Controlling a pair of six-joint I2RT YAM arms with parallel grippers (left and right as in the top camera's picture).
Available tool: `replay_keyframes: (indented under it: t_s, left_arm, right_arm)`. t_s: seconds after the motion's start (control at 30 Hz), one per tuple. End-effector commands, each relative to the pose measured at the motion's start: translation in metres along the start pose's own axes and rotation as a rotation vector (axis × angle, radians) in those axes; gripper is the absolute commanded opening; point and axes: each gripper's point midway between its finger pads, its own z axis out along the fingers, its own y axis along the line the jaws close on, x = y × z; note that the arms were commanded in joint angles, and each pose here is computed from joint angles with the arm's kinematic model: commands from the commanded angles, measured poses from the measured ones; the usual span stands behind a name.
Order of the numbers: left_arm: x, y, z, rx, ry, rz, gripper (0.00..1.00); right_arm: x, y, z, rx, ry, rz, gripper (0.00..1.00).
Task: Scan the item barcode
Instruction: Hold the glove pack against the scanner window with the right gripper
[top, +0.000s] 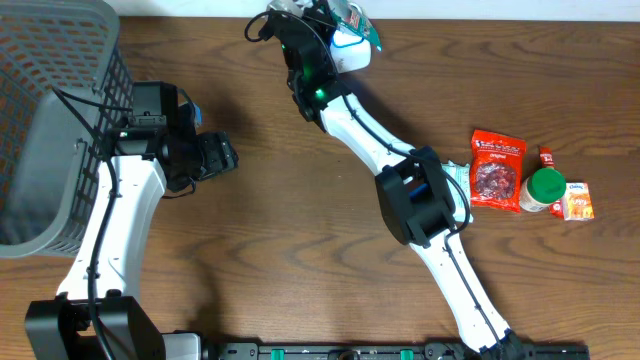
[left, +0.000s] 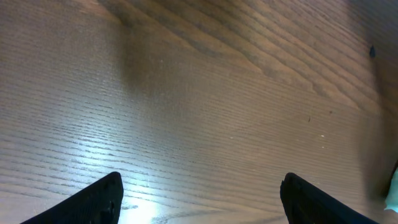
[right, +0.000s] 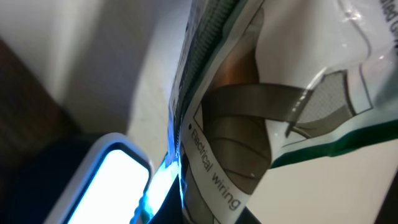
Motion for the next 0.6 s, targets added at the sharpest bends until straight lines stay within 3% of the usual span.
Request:
replay_keyframes:
  t_s: [0.0,0.2,0.27,0.37,0.57]
  left_arm:
    - [-0.002,0.001,-0.001,-0.006,-0.005,0.008,0.82]
    - [-0.002,0.001,-0.001,-0.006,-0.005,0.008,0.82]
    - [-0.002,0.001,-0.001,-0.006,-0.006,0.008,0.82]
    - [-0.002,0.001,-0.001,-0.006,-0.005,0.008,0.82]
    - [-0.002,0.001,-0.001,-0.006,-0.005,0.008,0.82]
  right_arm:
    - [0.000,-0.004,-0.002,0.002,0.021,0.085,0.04]
    - [0.014,0.000,0.004,-0.014,0.058,0.228,0.07]
    - [0.018,-0.003,0.005,0.001,0.076,0.276,0.01]
    - [0.020,-0.017,0.002,0.029,0.094,0.289,0.01]
    - [0.022,-0.086,-0.017,0.102,0.141,0.344,0.01]
